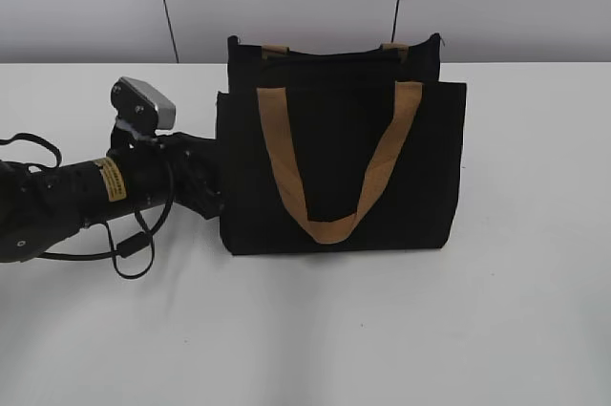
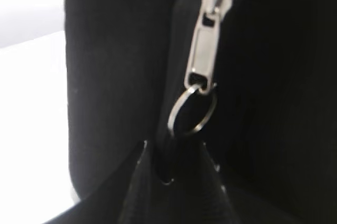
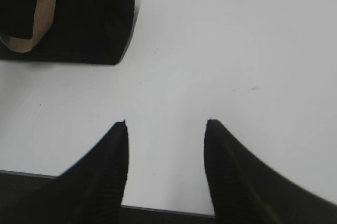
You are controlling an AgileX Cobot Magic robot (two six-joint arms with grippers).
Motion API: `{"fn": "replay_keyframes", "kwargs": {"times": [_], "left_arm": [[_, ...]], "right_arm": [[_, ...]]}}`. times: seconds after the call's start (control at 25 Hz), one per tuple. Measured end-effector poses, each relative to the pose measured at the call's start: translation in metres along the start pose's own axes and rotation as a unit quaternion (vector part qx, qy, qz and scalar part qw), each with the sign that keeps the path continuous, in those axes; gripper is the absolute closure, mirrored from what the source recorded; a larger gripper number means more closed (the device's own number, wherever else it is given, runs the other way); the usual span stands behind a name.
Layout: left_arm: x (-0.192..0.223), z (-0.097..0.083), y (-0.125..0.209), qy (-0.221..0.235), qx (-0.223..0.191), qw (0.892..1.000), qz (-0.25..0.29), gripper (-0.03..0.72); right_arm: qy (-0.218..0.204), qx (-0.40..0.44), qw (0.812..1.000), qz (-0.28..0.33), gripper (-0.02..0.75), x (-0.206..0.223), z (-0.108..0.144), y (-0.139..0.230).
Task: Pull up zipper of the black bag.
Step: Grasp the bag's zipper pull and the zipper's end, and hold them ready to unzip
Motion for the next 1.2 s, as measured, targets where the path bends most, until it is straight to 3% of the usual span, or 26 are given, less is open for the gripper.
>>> {"fn": "replay_keyframes", "kwargs": {"times": [0.12,0.24,0.32,0.52,0.8,1.0,1.2], "left_arm": [[0.000,0.000,-0.001,-0.001,-0.001,1.000,-0.004,0.505],[0.000,0.001,-0.002,-0.003,-0.002,1.000,-0.005,0.636],[0.000,0.002,-0.002,-0.006,-0.004,1.000,-0.006,0.680],[-0.003,0.008,-0.007,-0.021,0.002,1.000,0.009,0.690],[-0.025,0.018,-0.059,-0.062,0.048,0.997,0.016,0.690],[-0.044,0.017,-0.106,-0.080,0.072,0.994,-0.022,0.690],[-0.059,0.014,-0.138,-0.086,0.054,0.993,-0.060,0.690]], "right_arm": [[0.000,0.000,1.000,0.000,0.370,0.000,0.000,0.000],[0.000,0.000,1.000,0.000,0.370,0.000,0.000,0.000],[0.000,0.000,1.000,0.000,0.370,0.000,0.000,0.000],[0.000,0.000,1.000,0.000,0.370,0.000,0.000,0.000],[0.000,0.000,1.000,0.000,0.370,0.000,0.000,0.000],[0.000,0.000,1.000,0.000,0.370,0.000,0.000,0.000],[0.000,0.000,1.000,0.000,0.370,0.000,0.000,0.000]]}}
Point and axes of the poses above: a point on each arm's last joint axis where the gripper is mounted, x pointing out along that axis toward the gripper, z along the wrist's bending axis when the last joint is at zero, y = z × x, the point moved 9 cm from there along x, pointing out along that axis toward the gripper, and after that the axes turned 5 degrees about -x, right-handed, at the moved point
